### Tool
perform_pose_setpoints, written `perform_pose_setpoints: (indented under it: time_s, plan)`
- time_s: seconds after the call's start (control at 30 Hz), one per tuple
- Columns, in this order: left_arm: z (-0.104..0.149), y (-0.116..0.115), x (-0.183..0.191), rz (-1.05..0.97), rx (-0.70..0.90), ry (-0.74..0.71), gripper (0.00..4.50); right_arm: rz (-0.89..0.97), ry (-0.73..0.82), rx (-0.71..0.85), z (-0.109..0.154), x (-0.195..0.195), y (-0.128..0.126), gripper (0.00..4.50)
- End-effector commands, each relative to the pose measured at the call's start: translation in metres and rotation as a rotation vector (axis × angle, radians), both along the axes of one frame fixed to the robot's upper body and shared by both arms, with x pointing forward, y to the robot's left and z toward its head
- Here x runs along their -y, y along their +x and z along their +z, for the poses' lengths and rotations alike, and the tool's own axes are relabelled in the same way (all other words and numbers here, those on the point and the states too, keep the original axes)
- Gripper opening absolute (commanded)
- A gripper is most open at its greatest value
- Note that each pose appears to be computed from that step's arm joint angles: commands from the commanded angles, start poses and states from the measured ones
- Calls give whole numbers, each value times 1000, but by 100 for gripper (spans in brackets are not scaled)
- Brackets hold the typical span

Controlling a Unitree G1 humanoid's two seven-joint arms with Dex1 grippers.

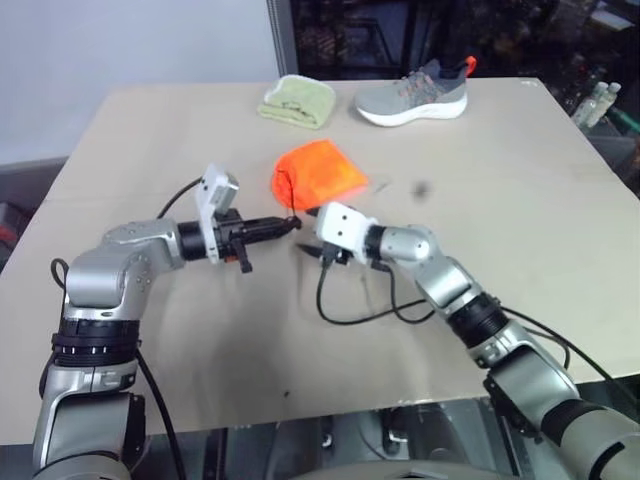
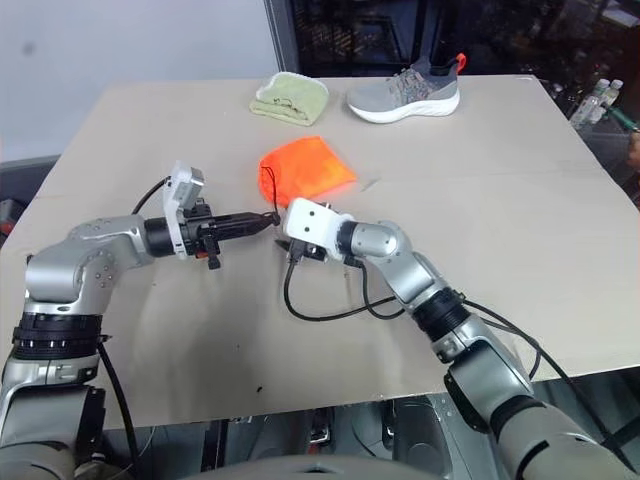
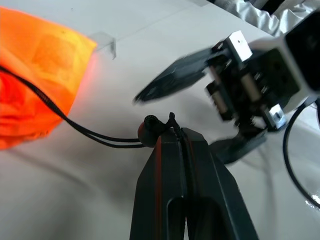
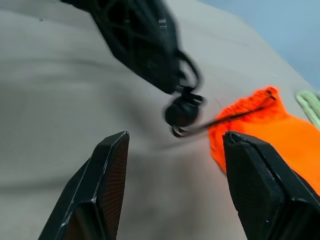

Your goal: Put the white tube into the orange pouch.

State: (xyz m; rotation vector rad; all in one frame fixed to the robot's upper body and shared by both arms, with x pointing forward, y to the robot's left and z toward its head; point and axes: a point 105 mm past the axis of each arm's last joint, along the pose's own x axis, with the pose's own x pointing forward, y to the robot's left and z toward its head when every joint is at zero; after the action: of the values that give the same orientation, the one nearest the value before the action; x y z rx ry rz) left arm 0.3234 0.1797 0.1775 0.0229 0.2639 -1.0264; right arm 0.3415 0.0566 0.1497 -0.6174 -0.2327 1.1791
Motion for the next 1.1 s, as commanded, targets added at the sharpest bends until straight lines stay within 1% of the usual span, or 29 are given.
perform_pose_setpoints:
  time_s: [0.03,0.17,0.67,0.77,0.8,0.83,1.1]
  plan:
    - [20,-6,1,-13,59,-8,7,15,66,65,22,-10,1,303]
    - [23,-8,3,-11,60,-11,7,-5,111,59,26,-13,5,303]
    - [26,-6,6,1,64,-18,7,15,175,6,37,-6,-3,303]
    - [27,-6,8,-1,64,-23,0,15,177,-5,36,-6,-4,221]
    - [28,-6,8,-2,64,-24,0,15,179,-7,36,-7,-4,170]
    - [28,-6,9,-4,65,-25,0,13,180,-9,36,-7,-4,129]
    - [31,-10,10,-12,66,-33,0,-9,172,-12,34,-6,0,129]
